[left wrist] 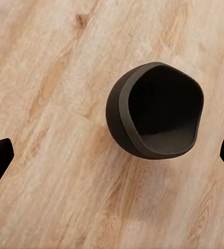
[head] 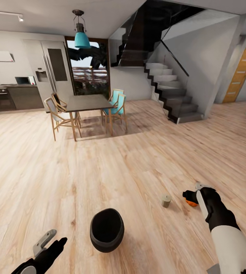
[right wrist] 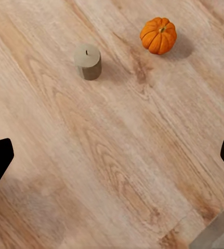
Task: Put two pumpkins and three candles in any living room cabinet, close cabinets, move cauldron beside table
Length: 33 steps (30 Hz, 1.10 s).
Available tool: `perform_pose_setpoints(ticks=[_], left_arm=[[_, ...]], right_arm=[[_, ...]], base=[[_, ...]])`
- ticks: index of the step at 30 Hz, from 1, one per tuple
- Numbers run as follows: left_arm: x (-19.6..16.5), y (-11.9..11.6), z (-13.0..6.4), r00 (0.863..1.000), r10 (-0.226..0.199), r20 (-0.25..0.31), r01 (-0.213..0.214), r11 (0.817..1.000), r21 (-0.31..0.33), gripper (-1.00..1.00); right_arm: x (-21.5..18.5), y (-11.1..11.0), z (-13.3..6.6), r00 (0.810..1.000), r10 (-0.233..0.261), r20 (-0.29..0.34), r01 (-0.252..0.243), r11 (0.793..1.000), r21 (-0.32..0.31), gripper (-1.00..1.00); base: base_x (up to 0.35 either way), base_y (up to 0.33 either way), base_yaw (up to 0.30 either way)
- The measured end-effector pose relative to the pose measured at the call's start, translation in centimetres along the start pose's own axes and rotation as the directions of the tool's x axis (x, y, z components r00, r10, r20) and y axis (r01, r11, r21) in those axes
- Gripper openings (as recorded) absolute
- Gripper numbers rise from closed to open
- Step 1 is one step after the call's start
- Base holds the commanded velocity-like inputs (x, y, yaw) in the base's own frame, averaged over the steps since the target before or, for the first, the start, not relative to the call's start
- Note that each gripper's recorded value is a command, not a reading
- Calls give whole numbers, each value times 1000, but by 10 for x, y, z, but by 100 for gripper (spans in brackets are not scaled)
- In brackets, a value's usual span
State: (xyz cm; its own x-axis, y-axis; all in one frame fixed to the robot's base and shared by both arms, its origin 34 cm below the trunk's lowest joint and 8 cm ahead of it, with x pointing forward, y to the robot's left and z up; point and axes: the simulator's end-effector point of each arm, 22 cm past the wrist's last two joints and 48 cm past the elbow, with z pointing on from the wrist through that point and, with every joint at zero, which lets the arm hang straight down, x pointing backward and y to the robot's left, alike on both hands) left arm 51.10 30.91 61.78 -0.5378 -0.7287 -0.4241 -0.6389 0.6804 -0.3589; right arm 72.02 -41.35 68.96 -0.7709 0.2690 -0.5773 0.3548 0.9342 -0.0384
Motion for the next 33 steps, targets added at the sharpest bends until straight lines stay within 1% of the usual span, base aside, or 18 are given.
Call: perform_pose_setpoints(ticks=[4,8,10,11,12,19,20,24,29,33], left_arm=[[1,3,-1,1000,-2,0,2,1000,-5,100],[1,4,-1,1000,-3,0,3,1000,-7,100],[1,4,-1,1000,-3,0,3,1000,-8,100],[0,4,-1,1000,-5,2,5,1000,-8,100],[-1,5,-1,1000,-7,4,7,1000,-8,100],[-3,6,-1,1000,-11,7,11,1000,-10,100],[-3,6,-1,1000,-11,7,11,1000,-10,100],[-3,5,-1,1000,-11,7,11,1000,-10,100],[-3,5,-1,1000,-10,7,10,1000,-11,100],[-3,6,-1,1000,-10,7,10,1000,-11,100]], right_arm=[[11,5,7,1000,-4,-20,4,1000,-6,100],[15,8,9,1000,-9,-25,8,1000,-13,100],[16,11,9,1000,-13,-27,12,1000,-18,100],[18,19,9,999,-37,-29,36,999,-27,100],[18,21,9,999,-44,-30,44,999,-28,100],[22,22,9,997,-58,-43,57,998,-22,100],[28,23,11,996,-65,-56,64,998,-22,100],[34,24,13,995,-72,-71,71,997,-20,100],[36,24,14,994,-74,-77,73,997,-20,100],[39,24,15,994,-75,-84,74,997,-20,100]], base=[[325,10,-6],[309,143,-2],[227,247,0],[173,288,0],[168,291,0],[170,295,0],[222,271,0],[254,236,0],[308,83,0],[318,-70,0]])
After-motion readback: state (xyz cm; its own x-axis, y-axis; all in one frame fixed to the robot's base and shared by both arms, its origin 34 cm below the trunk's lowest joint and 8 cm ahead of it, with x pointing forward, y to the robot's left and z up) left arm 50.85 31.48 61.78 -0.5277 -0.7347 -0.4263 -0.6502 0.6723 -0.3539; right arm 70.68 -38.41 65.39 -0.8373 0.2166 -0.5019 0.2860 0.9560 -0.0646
